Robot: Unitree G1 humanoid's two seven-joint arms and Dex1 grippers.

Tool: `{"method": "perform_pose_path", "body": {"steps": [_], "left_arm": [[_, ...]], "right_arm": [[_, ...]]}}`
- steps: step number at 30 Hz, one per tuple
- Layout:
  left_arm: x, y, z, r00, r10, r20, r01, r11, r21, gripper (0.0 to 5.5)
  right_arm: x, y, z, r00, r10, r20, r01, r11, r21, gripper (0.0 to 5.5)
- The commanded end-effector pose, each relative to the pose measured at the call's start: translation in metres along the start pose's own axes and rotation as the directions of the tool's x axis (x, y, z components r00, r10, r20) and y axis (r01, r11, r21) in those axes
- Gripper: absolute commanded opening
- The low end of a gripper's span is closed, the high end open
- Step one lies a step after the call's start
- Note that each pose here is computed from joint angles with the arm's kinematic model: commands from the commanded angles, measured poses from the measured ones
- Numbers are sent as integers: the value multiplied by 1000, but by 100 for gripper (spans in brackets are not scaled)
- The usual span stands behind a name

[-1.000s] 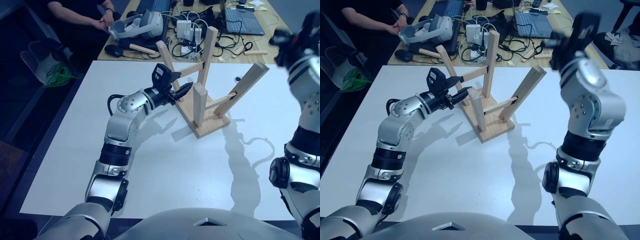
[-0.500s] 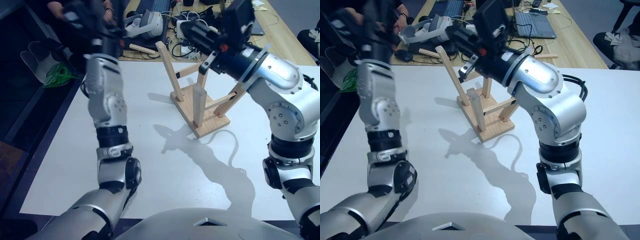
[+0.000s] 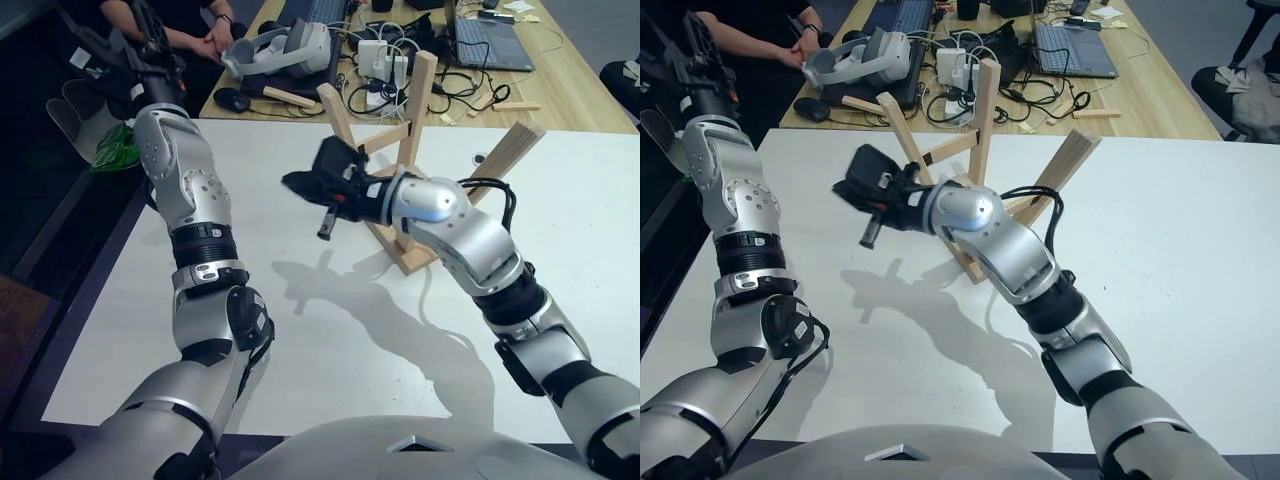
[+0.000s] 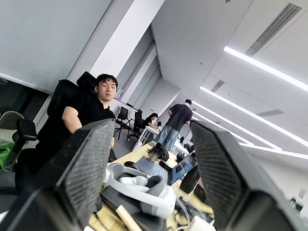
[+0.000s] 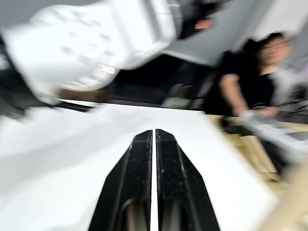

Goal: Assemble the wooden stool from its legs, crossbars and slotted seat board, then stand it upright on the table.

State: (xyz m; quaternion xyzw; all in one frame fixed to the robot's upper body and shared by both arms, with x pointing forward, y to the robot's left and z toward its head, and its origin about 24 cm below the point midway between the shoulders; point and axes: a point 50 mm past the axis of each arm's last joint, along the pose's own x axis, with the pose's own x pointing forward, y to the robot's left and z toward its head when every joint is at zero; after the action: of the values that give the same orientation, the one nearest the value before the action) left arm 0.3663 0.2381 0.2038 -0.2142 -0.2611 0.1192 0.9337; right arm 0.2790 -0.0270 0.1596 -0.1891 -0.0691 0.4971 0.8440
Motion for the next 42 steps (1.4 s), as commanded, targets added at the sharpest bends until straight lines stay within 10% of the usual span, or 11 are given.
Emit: {"method": "perform_pose_path", "body": {"steps": [1, 12, 15, 18, 22, 26, 29, 35, 42], "left_arm": [[-10, 8, -11, 999, -4, -36, 6, 999, 54, 292], [-38, 1, -36, 984, -36, -172, 55, 992, 111, 292], [-62, -5, -48, 953, -79, -293, 146, 966, 213, 292], [-84, -9, -59, 917, -64, -394, 197, 931, 306, 292], [-103, -14, -73, 875, -18, -484, 230, 895, 383, 292], [-132, -8, -95, 749, 59, -660, 309, 850, 426, 292], [-158, -19, -116, 624, 11, -781, 431, 830, 355, 292], [-170, -37, -137, 466, -51, -883, 569, 781, 256, 292], [-185, -44, -146, 322, -85, -943, 651, 743, 156, 208]], "right_arm": [[-56, -10, -47, 961, -252, -114, 247, 968, -52, 10], [-74, -30, -48, 888, -451, -92, 456, 889, 44, 10], [-73, -39, 3, 864, -462, 200, 415, 879, 235, 10], [-79, -71, 98, 673, -531, 515, 336, 840, 426, 10], [-132, -115, 159, 437, -668, 602, 510, 736, 446, 10], [-190, -131, 100, 447, -821, 356, 810, 540, 229, 10], [-233, -103, -8, 523, -851, -48, 852, 522, 33, 10], [-252, -48, -123, 603, -483, -635, 648, 760, 37, 4], [-219, -41, -160, 651, -189, -735, 416, 899, 138, 0]]}}
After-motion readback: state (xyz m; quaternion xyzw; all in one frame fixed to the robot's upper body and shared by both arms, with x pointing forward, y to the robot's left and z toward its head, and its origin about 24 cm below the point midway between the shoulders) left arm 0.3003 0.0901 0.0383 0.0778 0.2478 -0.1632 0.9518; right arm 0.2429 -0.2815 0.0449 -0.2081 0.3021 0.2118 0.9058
